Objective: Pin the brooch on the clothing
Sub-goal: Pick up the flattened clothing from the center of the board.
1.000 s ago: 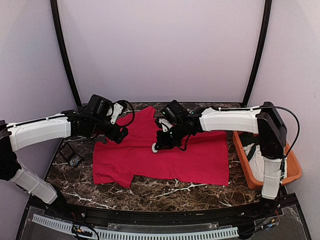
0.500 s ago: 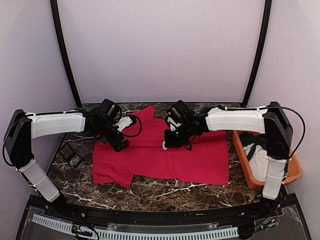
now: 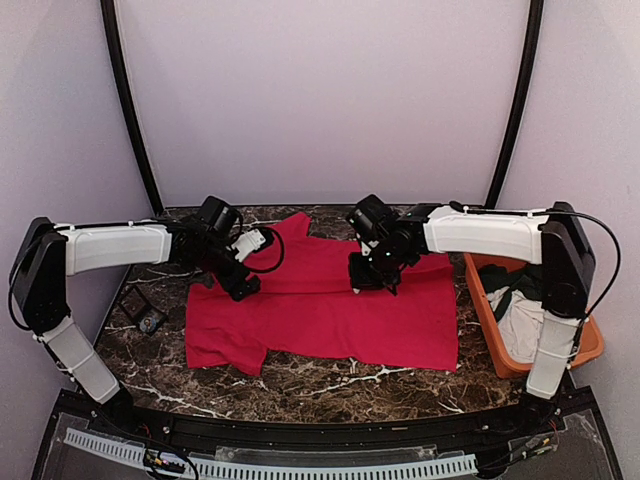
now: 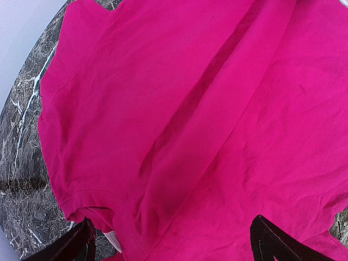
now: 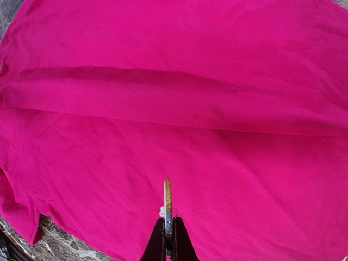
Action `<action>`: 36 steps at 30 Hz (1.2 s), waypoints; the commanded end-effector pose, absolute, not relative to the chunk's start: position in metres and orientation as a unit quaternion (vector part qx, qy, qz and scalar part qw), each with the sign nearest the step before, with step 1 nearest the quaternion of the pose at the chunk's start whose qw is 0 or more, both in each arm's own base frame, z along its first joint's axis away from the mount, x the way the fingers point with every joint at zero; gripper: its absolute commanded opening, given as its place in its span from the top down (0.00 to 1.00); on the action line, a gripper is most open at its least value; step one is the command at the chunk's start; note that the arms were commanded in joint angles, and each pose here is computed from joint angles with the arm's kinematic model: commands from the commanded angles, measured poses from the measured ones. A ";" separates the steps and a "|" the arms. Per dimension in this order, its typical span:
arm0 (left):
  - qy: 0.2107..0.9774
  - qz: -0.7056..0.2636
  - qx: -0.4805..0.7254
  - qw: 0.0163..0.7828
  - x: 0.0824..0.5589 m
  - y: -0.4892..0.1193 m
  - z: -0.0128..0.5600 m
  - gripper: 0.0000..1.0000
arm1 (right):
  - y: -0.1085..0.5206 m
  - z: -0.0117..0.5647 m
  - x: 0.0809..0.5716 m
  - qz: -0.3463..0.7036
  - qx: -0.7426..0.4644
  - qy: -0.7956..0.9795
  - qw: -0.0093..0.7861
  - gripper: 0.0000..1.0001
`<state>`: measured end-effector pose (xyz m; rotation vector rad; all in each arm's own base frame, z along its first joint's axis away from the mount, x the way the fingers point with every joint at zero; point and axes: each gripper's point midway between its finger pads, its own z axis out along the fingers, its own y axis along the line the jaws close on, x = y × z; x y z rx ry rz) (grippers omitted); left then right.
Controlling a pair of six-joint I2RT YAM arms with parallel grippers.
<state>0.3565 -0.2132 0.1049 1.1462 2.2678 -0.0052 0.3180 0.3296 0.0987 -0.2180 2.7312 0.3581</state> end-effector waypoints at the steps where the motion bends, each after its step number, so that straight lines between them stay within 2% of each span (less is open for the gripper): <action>1: 0.847 -0.035 0.433 0.306 0.356 -0.214 0.111 0.01 | 0.319 0.133 0.324 0.165 -0.025 0.967 0.195 1.00; 3: 0.852 -0.050 0.429 0.295 0.357 -0.210 0.105 0.01 | 0.319 0.143 0.325 0.174 0.007 0.967 0.187 1.00; 9: 0.854 -0.063 0.442 0.268 0.357 -0.199 0.086 0.02 | 0.352 0.168 0.340 0.190 -0.035 0.967 0.167 1.00; 17: 0.830 -0.055 0.482 0.276 0.363 -0.203 0.084 0.03 | 0.400 0.187 0.354 0.230 -0.058 0.962 0.135 1.00; 20: 0.819 -0.052 0.502 0.271 0.372 -0.209 0.083 0.03 | 0.405 0.190 0.356 0.236 -0.064 0.960 0.140 1.00; 25: 0.811 -0.059 0.539 0.221 0.377 -0.215 0.058 0.06 | 0.403 0.187 0.354 0.237 -0.074 0.958 0.142 1.00; 30: 0.799 -0.081 0.552 0.225 0.384 -0.225 0.054 0.10 | 0.399 0.176 0.347 0.227 -0.082 0.961 0.132 1.00; 32: 0.798 -0.088 0.552 0.224 0.388 -0.226 0.052 0.15 | 0.398 0.172 0.346 0.225 -0.084 0.962 0.130 1.00; 35: 0.802 -0.106 0.546 0.219 0.391 -0.226 0.051 0.35 | 0.400 0.168 0.346 0.227 -0.090 0.961 0.130 1.00; 36: 0.804 -0.111 0.542 0.218 0.391 -0.225 0.049 0.38 | 0.400 0.166 0.346 0.227 -0.092 0.961 0.130 1.00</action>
